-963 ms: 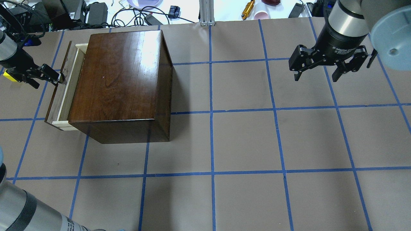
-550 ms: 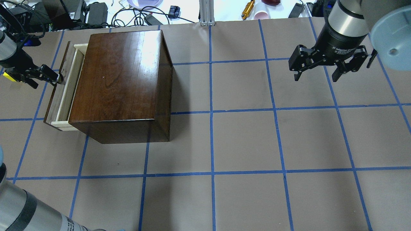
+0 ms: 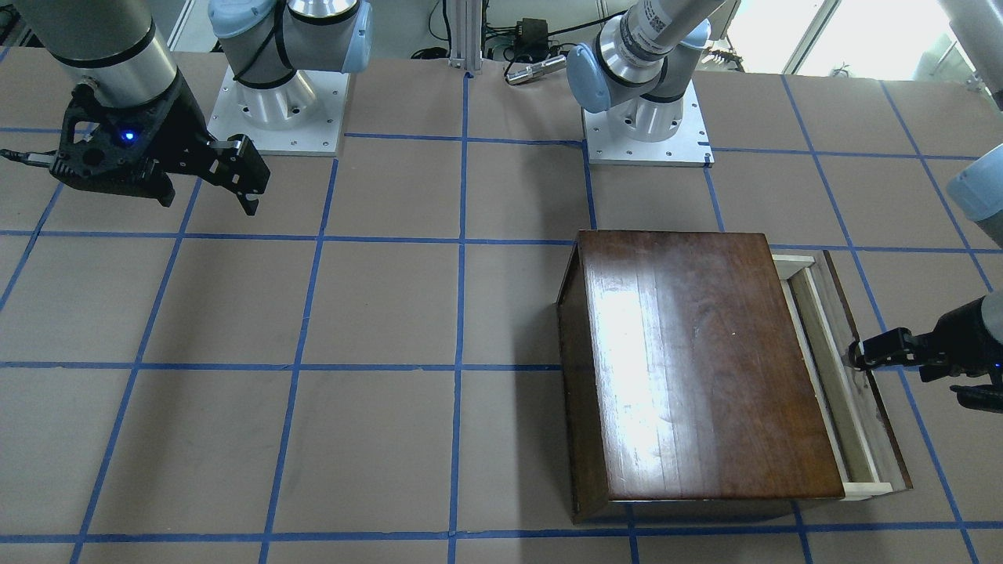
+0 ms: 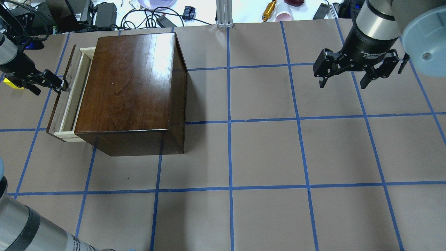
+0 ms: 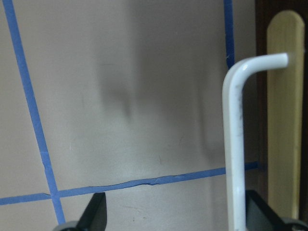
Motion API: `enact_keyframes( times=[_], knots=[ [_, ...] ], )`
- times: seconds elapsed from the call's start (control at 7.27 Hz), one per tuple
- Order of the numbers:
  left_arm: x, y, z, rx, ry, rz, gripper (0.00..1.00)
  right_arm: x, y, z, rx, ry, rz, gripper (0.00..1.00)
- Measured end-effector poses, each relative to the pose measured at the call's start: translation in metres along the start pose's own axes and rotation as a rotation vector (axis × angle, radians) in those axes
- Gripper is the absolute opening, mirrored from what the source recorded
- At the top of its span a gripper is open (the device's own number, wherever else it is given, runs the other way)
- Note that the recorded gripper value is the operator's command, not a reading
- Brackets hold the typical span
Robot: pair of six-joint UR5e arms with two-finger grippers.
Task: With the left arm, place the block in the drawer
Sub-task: 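Pull the drawer outward from the cabinet with the left gripper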
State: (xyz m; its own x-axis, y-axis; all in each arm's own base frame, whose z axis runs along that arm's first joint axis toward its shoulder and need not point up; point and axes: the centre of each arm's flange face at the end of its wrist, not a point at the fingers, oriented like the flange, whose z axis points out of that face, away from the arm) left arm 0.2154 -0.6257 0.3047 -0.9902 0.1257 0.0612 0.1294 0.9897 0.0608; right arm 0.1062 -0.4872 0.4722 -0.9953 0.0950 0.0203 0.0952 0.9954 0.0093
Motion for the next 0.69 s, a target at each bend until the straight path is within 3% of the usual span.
enact_keyframes(
  times=[0.69],
  knots=[
    [-0.0034, 0.0014, 0.0023, -0.011, -0.009, 0.022, 1.00, 0.0000, 0.0000, 0.0000, 0.000, 0.000, 0.000, 1.00]
  ],
)
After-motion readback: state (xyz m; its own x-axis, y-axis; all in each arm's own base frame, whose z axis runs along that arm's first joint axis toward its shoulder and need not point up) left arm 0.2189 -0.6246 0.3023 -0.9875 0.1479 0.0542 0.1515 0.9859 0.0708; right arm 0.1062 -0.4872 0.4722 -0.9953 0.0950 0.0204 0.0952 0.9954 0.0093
